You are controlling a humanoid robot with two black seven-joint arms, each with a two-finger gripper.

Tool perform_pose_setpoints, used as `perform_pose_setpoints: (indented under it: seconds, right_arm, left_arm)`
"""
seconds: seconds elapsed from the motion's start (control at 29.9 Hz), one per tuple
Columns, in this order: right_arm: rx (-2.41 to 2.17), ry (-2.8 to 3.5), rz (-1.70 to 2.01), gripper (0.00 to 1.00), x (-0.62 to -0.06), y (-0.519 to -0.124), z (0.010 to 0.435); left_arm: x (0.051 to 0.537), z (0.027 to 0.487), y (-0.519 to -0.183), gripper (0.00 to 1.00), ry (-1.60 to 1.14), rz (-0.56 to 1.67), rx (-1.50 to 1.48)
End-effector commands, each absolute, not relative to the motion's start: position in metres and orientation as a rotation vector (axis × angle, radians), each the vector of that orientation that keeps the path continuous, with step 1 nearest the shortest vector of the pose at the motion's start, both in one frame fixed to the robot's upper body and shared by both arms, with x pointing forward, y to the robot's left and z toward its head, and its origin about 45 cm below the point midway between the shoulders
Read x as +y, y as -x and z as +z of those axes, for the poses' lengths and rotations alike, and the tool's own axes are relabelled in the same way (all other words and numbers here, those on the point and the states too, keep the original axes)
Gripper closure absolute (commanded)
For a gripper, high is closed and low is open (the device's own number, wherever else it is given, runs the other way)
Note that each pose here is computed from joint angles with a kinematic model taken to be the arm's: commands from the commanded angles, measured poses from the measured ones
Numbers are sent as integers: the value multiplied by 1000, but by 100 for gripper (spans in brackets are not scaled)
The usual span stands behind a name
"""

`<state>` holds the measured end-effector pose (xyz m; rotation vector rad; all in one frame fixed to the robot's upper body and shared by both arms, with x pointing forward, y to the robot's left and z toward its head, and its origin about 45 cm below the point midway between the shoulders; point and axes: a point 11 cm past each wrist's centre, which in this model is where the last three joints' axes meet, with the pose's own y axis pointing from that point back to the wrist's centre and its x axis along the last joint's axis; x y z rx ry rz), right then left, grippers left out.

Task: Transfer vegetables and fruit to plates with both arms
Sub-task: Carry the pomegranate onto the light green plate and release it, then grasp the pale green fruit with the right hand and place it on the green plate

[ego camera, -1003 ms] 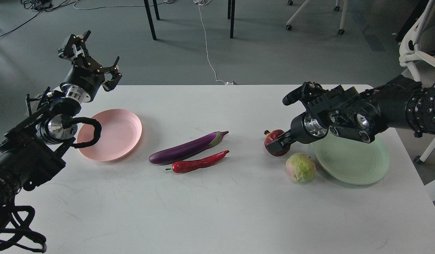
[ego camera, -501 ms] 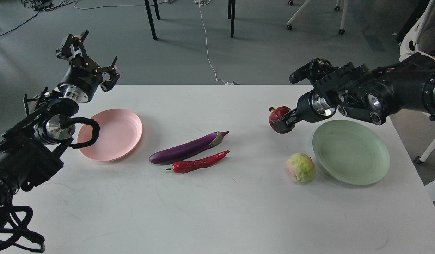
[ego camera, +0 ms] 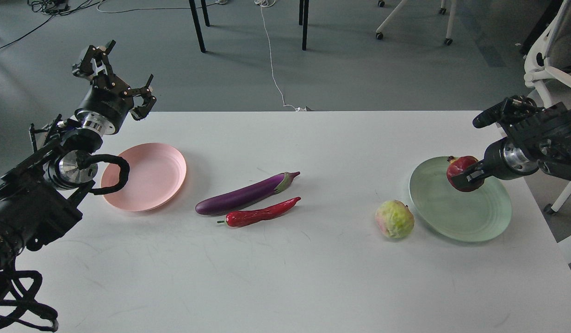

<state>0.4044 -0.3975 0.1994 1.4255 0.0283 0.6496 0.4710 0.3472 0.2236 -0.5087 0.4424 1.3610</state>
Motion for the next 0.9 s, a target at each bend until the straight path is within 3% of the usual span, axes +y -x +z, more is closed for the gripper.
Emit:
perform_pose_setpoints:
  seconds: [0.0, 0.07, 0.1, 0.4, 0.57, 0.67, 0.87]
  right_arm:
    - [13, -1436, 651, 23, -401, -401, 195]
    - [12, -1443, 648, 6, -400, -400, 195]
    - [13, -1443, 646, 4, -400, -400, 195]
    - [9, -1457, 708, 2, -378, -416, 219]
    - [89, -1658, 800, 2, -286, -401, 243]
    - [180, -1679, 818, 2, -254, -393, 234]
    - [263, -1677, 750, 3, -258, -373, 203]
  left_arm:
    - [344, 222, -471, 2, 510, 1357, 448]
    - [344, 222, -471, 2, 510, 1357, 448]
    - [344, 222, -471, 2, 510, 1357, 448]
    - [349, 219, -469, 2, 504, 1366, 449]
    - [350, 221, -469, 2, 504, 1368, 445]
    - [351, 221, -469, 2, 503, 1370, 443]
    - [361, 222, -467, 2, 497, 1385, 431]
